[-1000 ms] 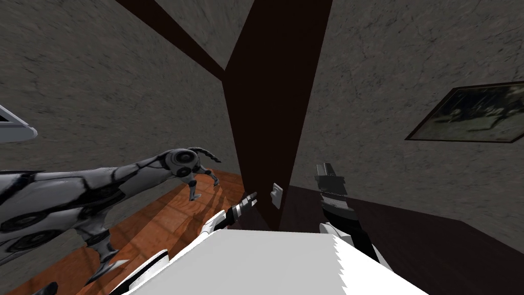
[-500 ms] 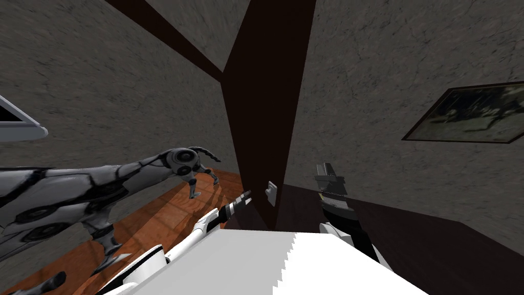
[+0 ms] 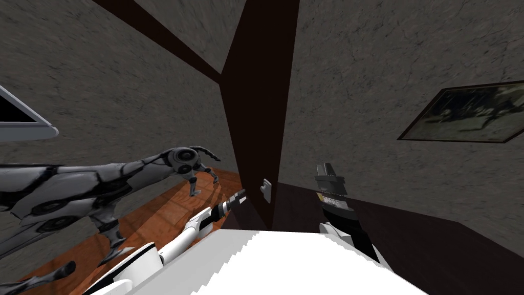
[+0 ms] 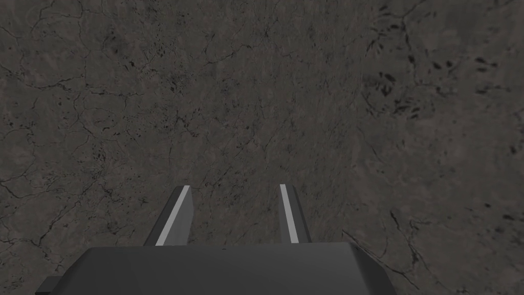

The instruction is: Push the door open

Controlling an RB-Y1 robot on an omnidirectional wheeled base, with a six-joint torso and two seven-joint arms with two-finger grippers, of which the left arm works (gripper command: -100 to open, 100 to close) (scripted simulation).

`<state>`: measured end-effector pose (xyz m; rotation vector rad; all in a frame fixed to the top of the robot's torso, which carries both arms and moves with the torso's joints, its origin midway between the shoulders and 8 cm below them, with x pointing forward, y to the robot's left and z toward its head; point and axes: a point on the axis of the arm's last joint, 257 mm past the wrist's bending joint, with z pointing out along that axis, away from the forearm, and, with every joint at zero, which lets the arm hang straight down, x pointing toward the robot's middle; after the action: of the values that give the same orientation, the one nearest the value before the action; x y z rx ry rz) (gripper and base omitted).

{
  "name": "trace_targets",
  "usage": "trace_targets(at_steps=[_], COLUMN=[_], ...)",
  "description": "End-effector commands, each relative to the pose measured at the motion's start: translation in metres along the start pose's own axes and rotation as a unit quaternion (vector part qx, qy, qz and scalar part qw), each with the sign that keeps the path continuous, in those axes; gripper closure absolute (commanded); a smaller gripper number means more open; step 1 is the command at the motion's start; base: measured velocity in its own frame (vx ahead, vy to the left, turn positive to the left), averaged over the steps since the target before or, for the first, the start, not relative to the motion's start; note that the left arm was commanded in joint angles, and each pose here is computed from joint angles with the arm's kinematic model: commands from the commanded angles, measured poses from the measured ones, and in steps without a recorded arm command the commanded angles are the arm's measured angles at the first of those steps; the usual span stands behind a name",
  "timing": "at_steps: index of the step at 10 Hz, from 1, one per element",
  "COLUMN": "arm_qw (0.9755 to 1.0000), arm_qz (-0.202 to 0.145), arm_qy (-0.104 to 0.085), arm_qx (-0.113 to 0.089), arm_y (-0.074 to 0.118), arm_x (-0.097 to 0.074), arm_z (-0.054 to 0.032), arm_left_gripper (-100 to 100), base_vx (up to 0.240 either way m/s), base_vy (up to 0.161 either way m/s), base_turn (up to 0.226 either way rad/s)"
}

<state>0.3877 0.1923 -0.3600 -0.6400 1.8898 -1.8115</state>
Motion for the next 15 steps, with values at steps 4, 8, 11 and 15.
trace_targets(at_steps=[4, 8, 11, 15], arm_qw=[1.0000, 1.0000, 0.9999, 0.9999], arm_qz=[-0.001, -0.001, -0.001, -0.001], arm_qy=[-0.002, -0.003, -0.004, -0.005], arm_qx=[0.005, 0.009, 0.013, 0.016], arm_y=[-0.014, -0.024, -0.036, -0.045], arm_x=[-0.025, -0.037, -0.051, -0.060], arm_z=[-0.0294, -0.0464, -0.0664, -0.0791], arm_left_gripper=[-100, -100, -100, -100], base_vx=[-0.066, -0.053, -0.053, -0.071], base_vy=[-0.070, -0.050, -0.045, -0.043], base_turn=[0.016, 0.009, -0.002, 0.013])
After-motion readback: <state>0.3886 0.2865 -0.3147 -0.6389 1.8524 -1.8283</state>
